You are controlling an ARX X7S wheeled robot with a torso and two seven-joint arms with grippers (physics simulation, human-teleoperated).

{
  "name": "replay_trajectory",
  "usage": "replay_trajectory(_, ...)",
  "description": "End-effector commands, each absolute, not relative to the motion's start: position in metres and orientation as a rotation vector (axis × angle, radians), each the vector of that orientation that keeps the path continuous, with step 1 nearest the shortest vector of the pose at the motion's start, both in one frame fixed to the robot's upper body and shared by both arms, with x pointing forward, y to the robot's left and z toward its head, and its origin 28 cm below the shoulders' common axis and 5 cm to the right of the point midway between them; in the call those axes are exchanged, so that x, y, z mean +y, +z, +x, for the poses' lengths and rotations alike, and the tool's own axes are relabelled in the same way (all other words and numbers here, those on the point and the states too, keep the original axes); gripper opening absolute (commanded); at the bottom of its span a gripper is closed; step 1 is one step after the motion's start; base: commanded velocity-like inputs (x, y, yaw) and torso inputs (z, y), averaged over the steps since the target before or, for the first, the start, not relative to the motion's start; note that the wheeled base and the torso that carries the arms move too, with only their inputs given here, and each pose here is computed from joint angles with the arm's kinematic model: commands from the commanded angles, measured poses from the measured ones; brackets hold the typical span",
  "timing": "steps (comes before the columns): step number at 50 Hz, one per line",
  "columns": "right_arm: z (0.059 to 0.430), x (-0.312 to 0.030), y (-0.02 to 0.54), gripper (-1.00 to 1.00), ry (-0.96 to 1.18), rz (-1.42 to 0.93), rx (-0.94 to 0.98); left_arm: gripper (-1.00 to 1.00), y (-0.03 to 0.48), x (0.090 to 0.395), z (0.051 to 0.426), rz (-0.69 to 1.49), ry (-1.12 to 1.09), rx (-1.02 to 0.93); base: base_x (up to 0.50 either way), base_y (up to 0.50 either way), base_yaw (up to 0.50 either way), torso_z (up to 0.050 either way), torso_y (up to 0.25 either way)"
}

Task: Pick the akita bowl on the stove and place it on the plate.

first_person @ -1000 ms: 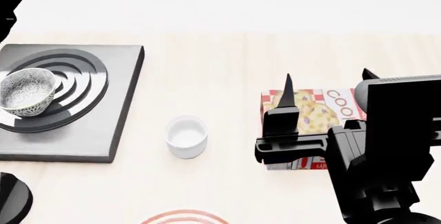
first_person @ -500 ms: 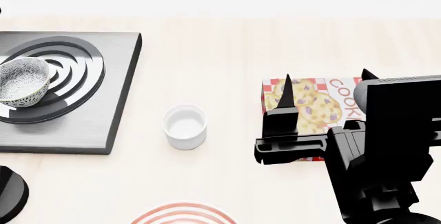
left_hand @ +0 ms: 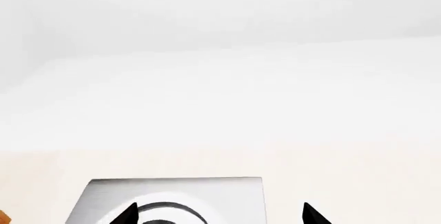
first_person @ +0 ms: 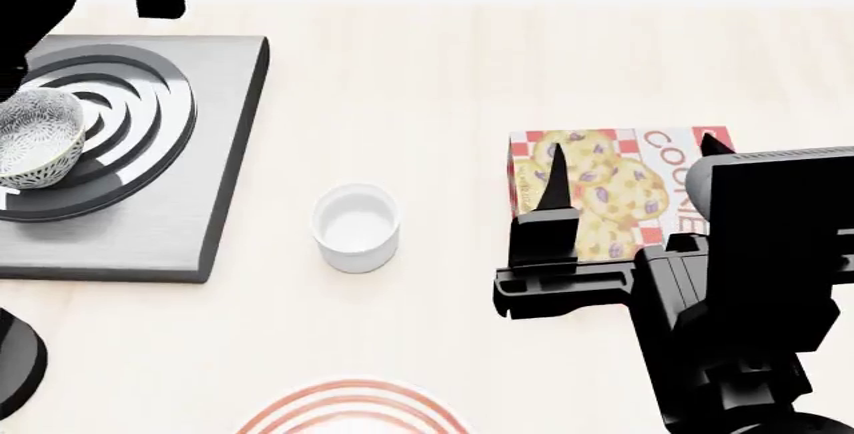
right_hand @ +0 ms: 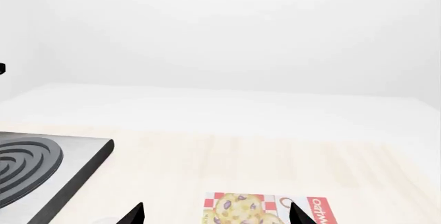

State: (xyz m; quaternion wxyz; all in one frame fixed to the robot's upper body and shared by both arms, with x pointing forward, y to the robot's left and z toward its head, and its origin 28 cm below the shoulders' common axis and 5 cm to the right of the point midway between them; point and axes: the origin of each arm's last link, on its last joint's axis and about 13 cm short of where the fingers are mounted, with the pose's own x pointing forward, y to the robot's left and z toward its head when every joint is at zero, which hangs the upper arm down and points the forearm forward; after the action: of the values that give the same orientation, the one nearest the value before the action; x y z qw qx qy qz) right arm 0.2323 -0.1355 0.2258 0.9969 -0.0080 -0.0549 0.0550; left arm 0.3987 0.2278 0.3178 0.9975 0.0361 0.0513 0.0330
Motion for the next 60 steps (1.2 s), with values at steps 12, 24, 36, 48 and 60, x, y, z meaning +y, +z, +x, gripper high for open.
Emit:
replay_trajectory(12,0.232,-0.135,0.227,1.00,0.109,-0.016,-0.109,1.00,0.293,0.227,0.396,0.433,0.164,0.266,0.00,0.00,0.00,0.000,0.000)
replay_trajectory(24,0.231,-0.136,0.227,1.00,0.108,-0.015,-0.109,1.00,0.286,0.236,0.393,0.595,0.180,0.302,0.00,0.00,0.00,0.000,0.000)
replay_trajectory(36,0.232,-0.136,0.226,1.00,0.109,-0.014,-0.108,1.00,0.276,0.243,0.391,0.670,0.167,0.350,0.00,0.00,0.00,0.000,0.000)
replay_trajectory(48,0.232,-0.135,0.226,1.00,0.108,-0.015,-0.108,1.00,0.270,0.247,0.389,0.680,0.165,0.390,0.00,0.00,0.00,0.000,0.000)
replay_trajectory(60,0.232,-0.136,0.227,1.00,0.108,-0.015,-0.108,1.00,0.265,0.249,0.388,0.677,0.163,0.418,0.00,0.00,0.00,0.000,0.000)
